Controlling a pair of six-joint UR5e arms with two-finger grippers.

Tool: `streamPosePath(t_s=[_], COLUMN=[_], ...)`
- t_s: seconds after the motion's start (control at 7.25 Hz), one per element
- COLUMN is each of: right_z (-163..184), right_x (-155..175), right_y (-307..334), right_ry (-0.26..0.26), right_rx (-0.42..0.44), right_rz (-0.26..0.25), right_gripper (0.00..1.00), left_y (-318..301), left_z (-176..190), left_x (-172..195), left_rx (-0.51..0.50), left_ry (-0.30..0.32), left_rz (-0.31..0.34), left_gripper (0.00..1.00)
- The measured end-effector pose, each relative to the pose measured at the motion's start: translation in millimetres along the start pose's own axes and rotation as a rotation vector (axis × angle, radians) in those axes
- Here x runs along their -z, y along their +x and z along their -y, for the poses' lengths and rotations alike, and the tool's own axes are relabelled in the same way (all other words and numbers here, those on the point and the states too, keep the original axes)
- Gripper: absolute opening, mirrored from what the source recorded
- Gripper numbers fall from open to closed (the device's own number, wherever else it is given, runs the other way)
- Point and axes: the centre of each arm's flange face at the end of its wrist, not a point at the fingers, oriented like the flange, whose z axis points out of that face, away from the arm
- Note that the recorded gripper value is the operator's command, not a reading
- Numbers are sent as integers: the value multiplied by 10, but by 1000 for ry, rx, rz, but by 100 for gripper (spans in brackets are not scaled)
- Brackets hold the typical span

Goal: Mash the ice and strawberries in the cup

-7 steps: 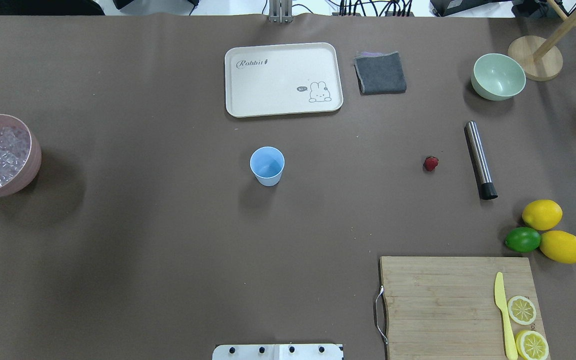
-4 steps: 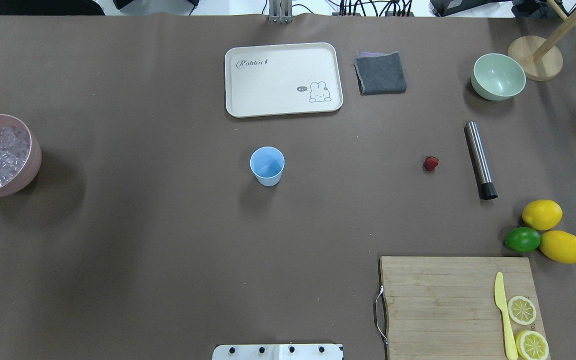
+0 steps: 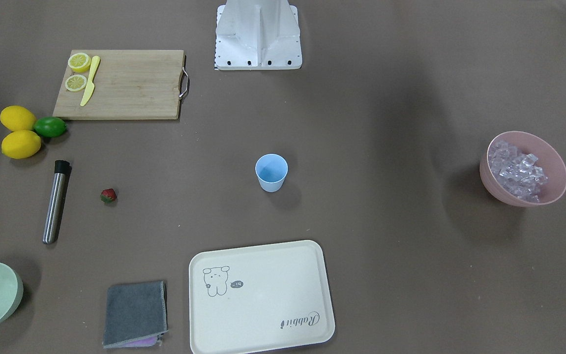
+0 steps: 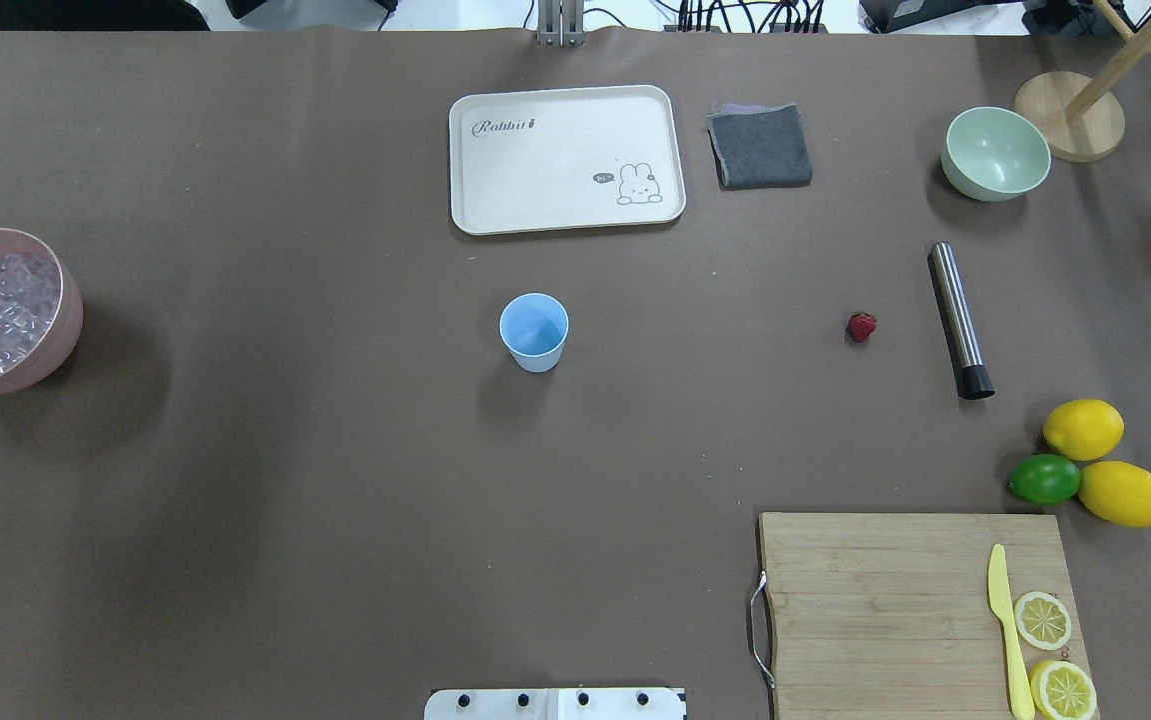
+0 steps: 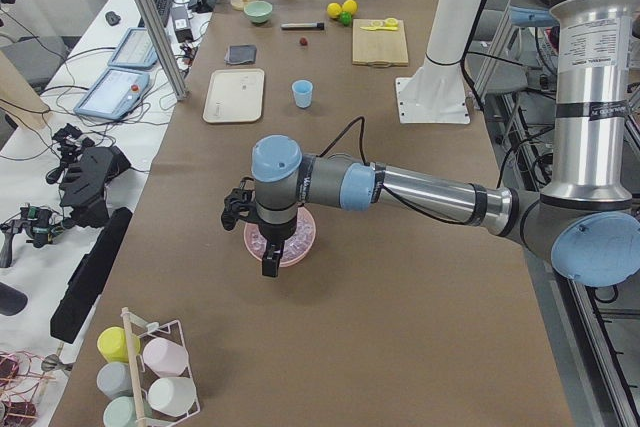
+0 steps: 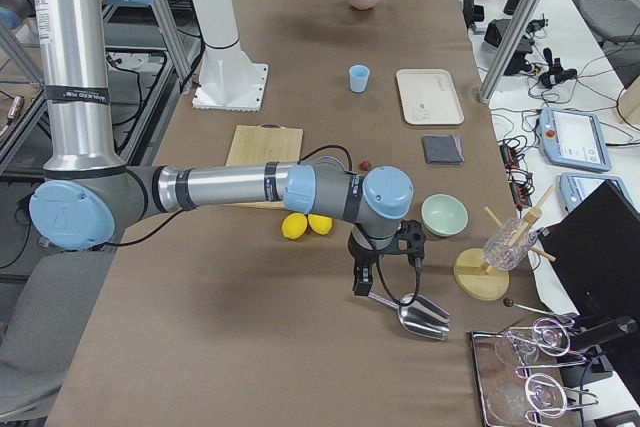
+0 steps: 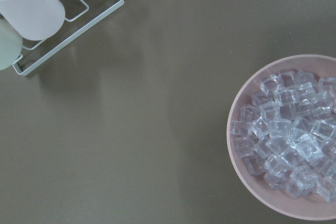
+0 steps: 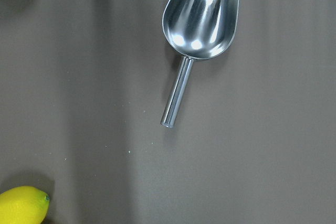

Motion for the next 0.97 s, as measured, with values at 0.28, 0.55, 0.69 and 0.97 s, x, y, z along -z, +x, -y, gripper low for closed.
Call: streamPosePath(t_s=[0.28,0.55,0.69,0.97], right_z=[3,8,8,-7], right_x=[3,7,9,19], right_y=[-3,-6,-8,-15], right_ry=[1,1,2,4], right_rx=[0,1,1,2], right_rz=[0,0,0,2], right_gripper=[100,100,100,100], left_y=[-3,-9,-18,-32], left_z=[-1,-8,-9,-9], left_x=[-3,-12,-22,-38], left_rx=[0,2,4,6], left_ry=[-1,-2,-4,-7], left_rz=[0,0,0,0], left_gripper=[98,98,98,98])
